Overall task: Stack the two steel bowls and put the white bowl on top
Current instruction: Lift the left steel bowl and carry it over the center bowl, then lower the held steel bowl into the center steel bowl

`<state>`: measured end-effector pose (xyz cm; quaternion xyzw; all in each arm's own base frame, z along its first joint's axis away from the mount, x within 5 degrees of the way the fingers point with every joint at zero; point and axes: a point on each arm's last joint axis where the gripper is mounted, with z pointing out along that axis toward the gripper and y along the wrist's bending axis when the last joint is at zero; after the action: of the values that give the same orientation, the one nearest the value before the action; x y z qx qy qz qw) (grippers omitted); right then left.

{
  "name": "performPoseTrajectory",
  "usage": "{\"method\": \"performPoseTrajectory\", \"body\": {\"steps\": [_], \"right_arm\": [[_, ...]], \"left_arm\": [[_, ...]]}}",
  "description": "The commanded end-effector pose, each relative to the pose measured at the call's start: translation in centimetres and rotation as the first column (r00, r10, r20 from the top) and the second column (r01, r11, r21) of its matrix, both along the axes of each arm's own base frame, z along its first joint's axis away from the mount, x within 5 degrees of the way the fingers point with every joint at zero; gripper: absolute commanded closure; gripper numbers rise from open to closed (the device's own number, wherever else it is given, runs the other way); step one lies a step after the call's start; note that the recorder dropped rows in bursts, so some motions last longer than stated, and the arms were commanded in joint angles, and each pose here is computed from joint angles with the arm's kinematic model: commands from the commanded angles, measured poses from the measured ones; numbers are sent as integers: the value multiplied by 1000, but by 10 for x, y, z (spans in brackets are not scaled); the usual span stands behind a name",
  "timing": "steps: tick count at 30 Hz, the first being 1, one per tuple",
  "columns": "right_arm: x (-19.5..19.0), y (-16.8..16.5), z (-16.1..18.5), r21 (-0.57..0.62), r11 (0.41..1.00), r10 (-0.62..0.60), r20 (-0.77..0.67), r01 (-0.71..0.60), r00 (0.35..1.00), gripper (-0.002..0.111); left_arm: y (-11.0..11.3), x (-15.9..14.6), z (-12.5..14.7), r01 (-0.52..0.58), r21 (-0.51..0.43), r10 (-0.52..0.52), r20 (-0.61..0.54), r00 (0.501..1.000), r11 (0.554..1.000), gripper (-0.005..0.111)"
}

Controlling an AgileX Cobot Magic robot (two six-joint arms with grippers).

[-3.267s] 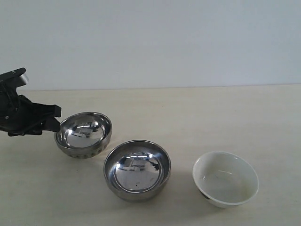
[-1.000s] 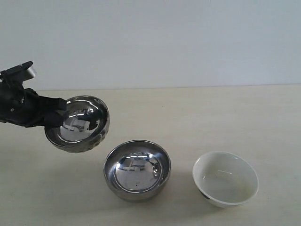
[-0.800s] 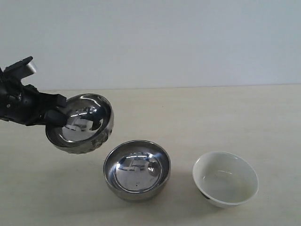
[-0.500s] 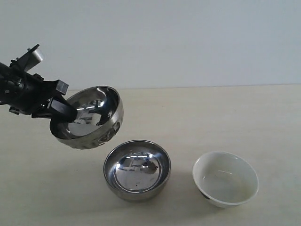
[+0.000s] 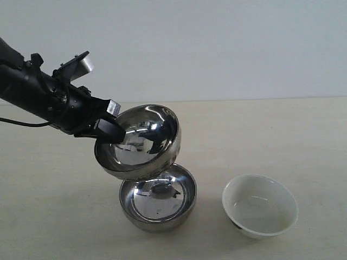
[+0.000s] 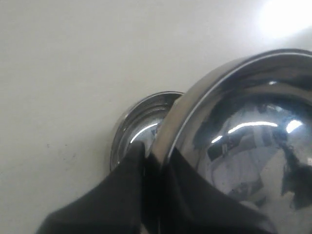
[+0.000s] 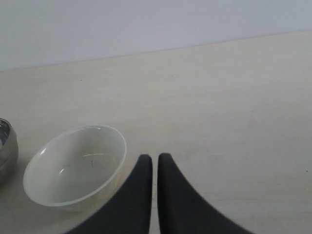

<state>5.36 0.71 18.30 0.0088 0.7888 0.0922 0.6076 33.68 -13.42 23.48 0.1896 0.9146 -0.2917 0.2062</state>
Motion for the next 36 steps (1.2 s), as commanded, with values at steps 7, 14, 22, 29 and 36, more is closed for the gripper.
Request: {"method": "performPoseTrajectory", "body": {"steps": [7, 14, 22, 29, 36], "right_arm": [[0, 0, 1, 4, 1000, -3, 12, 3, 1000, 108], [0, 0, 1, 4, 1000, -3, 12, 3, 1000, 108], [0, 0, 1, 4, 1000, -3, 12, 3, 1000, 108], [0, 0, 1, 4, 1000, -3, 12, 3, 1000, 108], [0, 0, 1, 4, 1000, -3, 12, 3, 1000, 108]], "left_arm": [[4, -1, 2, -34, 90, 37, -33, 999, 995, 103], [-13, 1, -15, -10, 100, 15, -52, 999, 995, 103], [-30, 9, -35, 14, 103, -5, -87, 996, 995, 103], [-30, 13, -53, 16, 120, -2, -120, 993, 993, 103], [-30, 13, -53, 31, 123, -18, -106, 994, 992, 103]]}}
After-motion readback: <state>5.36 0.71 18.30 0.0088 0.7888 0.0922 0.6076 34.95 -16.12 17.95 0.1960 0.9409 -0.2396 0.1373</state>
